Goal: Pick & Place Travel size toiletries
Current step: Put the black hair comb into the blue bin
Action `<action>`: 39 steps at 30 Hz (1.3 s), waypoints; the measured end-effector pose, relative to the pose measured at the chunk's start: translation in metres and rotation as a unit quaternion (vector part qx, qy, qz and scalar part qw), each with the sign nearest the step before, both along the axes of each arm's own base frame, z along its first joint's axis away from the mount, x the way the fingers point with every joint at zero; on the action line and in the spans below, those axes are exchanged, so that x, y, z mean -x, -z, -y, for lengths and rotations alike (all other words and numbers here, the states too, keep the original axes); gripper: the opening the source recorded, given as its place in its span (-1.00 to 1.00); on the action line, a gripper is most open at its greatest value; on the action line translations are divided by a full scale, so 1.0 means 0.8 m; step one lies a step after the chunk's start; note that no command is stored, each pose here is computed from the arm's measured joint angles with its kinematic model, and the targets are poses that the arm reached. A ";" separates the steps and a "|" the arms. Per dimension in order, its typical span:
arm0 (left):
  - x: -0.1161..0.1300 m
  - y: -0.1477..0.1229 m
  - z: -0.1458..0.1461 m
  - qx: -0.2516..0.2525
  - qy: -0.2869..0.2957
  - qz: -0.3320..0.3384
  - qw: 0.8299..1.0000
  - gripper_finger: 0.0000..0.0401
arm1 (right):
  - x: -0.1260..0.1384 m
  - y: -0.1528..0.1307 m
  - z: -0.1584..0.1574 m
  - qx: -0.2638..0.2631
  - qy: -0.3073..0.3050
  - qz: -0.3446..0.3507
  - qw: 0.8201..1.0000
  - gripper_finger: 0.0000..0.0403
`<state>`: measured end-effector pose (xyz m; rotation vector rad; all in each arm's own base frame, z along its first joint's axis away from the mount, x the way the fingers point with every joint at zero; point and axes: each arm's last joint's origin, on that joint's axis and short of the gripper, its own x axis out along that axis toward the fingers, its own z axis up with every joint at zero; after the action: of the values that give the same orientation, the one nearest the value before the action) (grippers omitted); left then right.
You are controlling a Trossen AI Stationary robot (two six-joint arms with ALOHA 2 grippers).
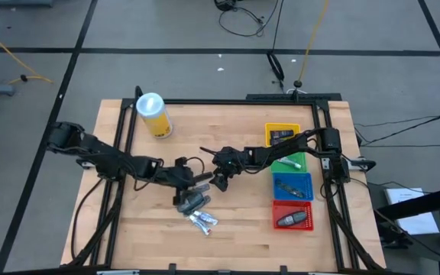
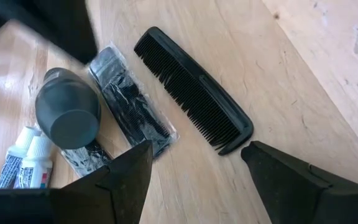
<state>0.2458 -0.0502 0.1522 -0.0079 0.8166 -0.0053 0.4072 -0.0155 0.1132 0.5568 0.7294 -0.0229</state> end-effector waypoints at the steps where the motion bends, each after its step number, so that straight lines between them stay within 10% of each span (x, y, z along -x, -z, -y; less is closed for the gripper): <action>1: 0.003 -0.003 0.000 0.000 -0.007 -0.028 1.000 -0.94 | 0.000 0.000 0.000 0.000 0.000 0.000 1.000 0.26; 8: 0.034 0.013 -0.007 -0.004 -0.046 -0.157 0.987 -0.96 | 0.000 0.000 0.000 -0.003 0.003 0.001 1.000 0.26; 29: 0.031 0.040 -0.033 -0.036 -0.035 -0.019 0.999 -0.99 | 0.000 -0.002 0.021 -0.021 0.036 0.001 0.999 0.26; 39: 0.032 0.020 -0.028 -0.010 -0.029 -0.070 0.997 -0.97 | 0.002 -0.001 0.033 -0.025 0.052 -0.004 0.998 0.26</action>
<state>0.2204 -0.0275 0.1361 -0.0132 0.9566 0.0582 0.4054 -0.0419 0.1141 0.6423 0.7107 -0.1039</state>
